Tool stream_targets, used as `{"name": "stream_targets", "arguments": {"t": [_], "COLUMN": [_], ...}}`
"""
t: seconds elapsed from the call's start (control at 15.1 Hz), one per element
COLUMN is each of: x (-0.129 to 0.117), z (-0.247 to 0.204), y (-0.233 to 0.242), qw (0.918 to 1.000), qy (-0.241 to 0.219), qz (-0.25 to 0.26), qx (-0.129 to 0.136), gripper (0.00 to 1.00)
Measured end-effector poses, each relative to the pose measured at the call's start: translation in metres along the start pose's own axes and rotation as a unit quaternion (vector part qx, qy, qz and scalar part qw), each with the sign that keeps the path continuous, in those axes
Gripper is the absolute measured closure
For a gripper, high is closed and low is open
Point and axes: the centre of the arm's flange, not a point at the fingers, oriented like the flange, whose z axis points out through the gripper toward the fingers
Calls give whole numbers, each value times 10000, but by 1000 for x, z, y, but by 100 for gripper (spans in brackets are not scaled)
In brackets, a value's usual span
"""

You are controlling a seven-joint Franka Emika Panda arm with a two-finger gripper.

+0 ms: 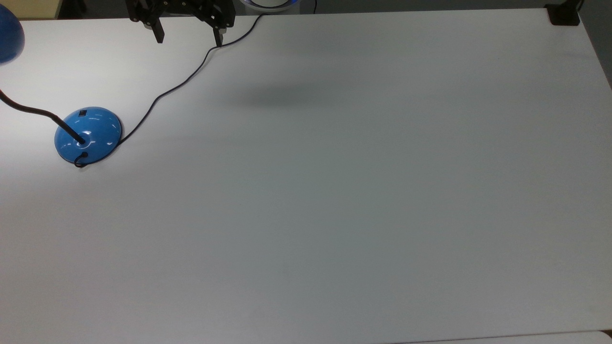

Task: Turn off the lamp
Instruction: 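Move the gripper toward the blue lamp's base above its switch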

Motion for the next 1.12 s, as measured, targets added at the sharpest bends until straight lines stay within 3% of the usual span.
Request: {"name": "stream_targets", "arguments": {"t": [0.92, 1.12], "x": [-1, -16], "z": [-2, -3], "y": [3, 15], "qw": [10000, 9963], "qy": [14, -391], "qz": [17, -762], "qx": [-4, 15], "gripper": [0, 0]}}
